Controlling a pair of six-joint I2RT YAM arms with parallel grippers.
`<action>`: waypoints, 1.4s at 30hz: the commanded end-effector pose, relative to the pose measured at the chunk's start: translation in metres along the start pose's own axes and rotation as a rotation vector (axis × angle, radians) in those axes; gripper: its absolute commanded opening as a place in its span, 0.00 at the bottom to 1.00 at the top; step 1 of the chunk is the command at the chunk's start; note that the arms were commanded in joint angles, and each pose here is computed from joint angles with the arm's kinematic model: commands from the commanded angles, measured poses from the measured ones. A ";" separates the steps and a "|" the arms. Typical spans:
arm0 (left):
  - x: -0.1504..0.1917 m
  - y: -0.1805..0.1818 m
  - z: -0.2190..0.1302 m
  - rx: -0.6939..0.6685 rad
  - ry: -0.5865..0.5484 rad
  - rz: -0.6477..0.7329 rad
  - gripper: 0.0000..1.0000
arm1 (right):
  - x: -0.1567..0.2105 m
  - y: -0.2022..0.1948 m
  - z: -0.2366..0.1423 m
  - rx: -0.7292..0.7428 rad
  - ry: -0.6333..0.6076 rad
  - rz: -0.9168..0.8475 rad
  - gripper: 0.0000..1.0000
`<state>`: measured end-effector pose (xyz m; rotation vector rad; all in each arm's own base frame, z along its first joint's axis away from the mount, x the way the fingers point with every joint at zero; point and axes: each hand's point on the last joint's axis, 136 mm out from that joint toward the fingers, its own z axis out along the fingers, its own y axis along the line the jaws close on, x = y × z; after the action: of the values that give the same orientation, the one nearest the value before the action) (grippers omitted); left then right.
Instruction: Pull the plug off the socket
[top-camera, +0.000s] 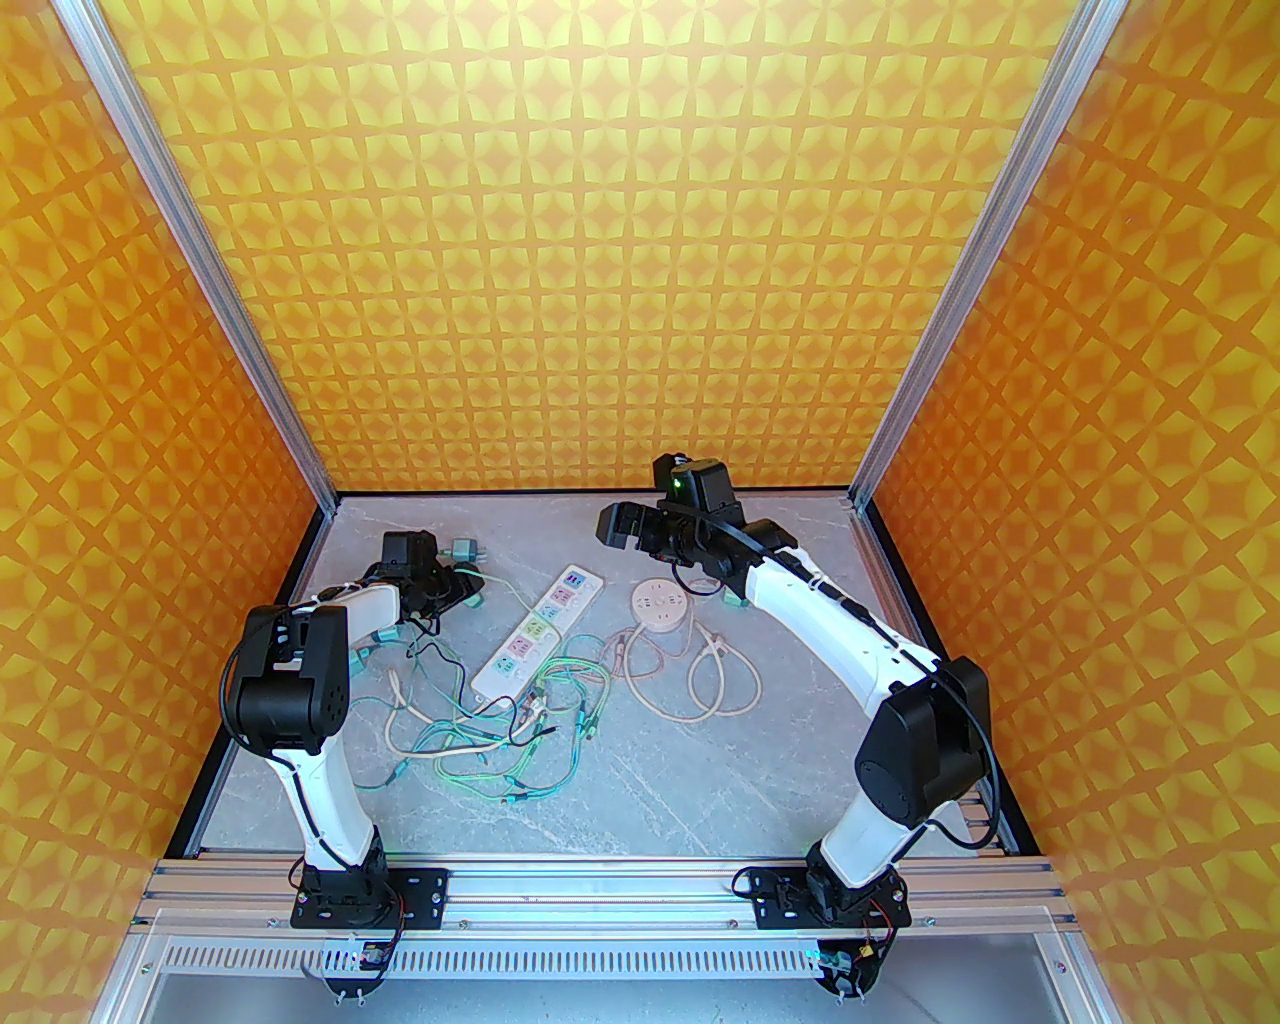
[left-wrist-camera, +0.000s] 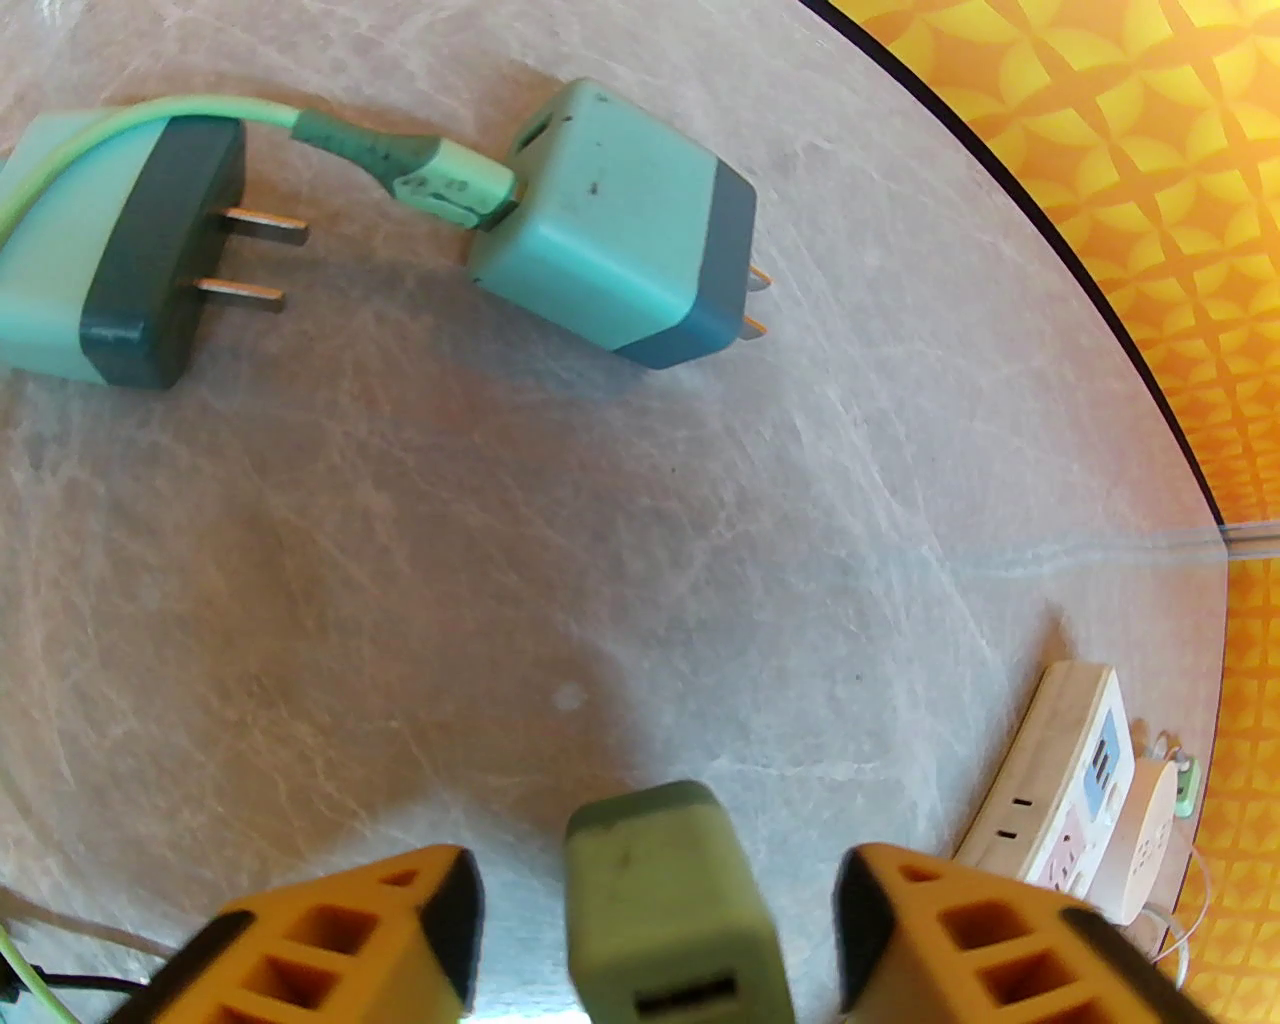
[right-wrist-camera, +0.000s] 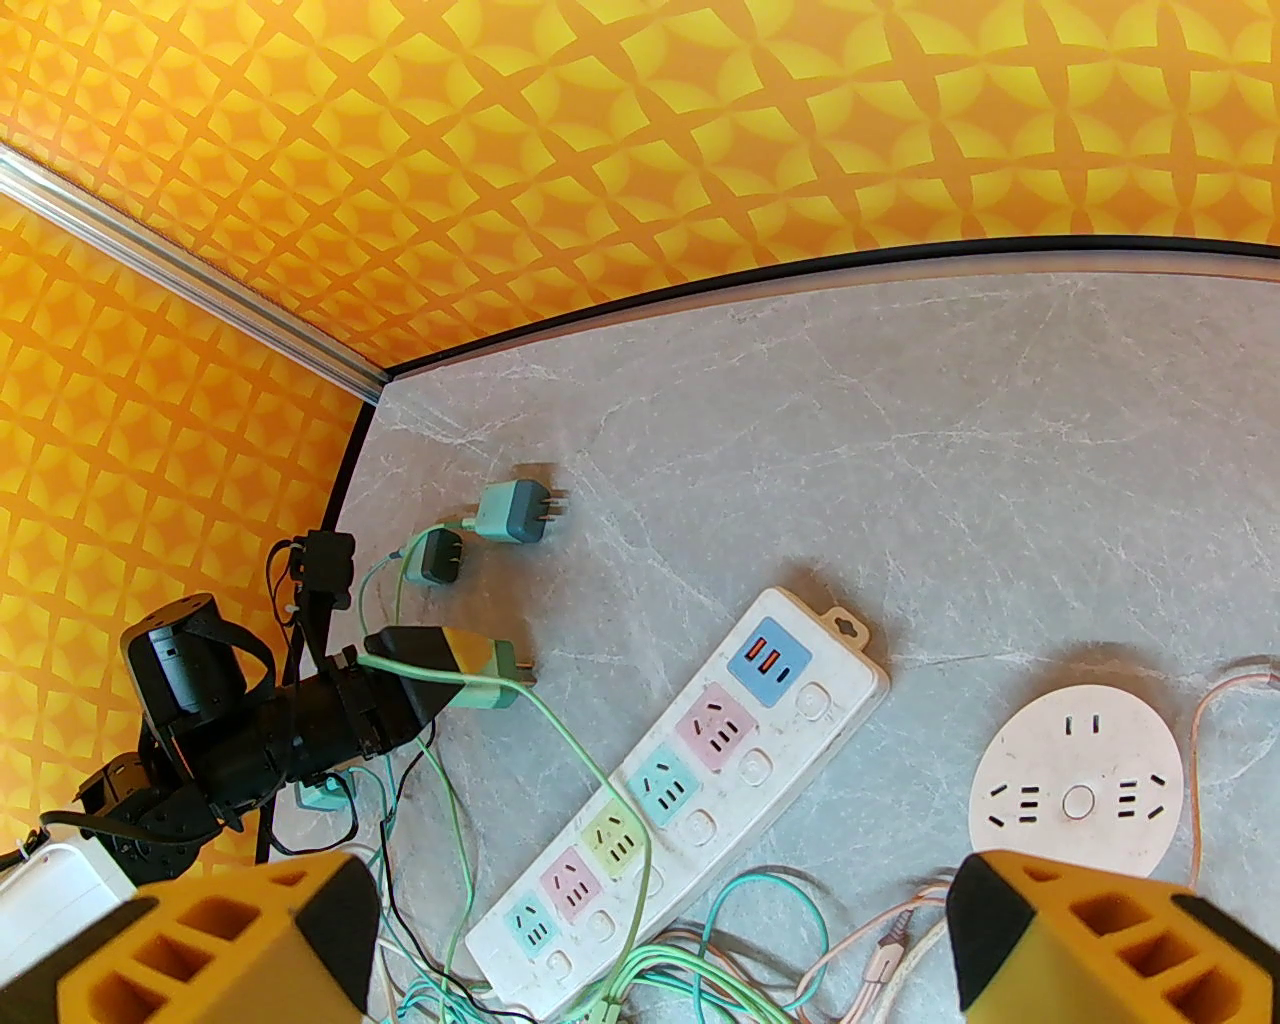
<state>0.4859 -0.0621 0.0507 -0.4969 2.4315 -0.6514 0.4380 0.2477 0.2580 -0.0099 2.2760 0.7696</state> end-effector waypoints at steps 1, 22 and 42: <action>0.012 0.005 -0.008 -0.013 0.044 -0.035 0.71 | -0.009 0.000 -0.011 0.004 -0.043 -0.006 0.98; 0.054 0.009 -0.076 -0.190 0.229 -0.022 0.99 | -0.004 0.000 -0.018 -0.050 -0.076 0.020 0.98; 0.006 0.041 -0.020 -0.381 0.385 0.091 0.99 | 0.007 -0.011 -0.015 -0.033 -0.054 0.013 0.98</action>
<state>0.4723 -0.0329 0.0457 -0.4639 2.8602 -0.3115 0.4282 0.2387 0.2461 0.0176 2.2410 0.8096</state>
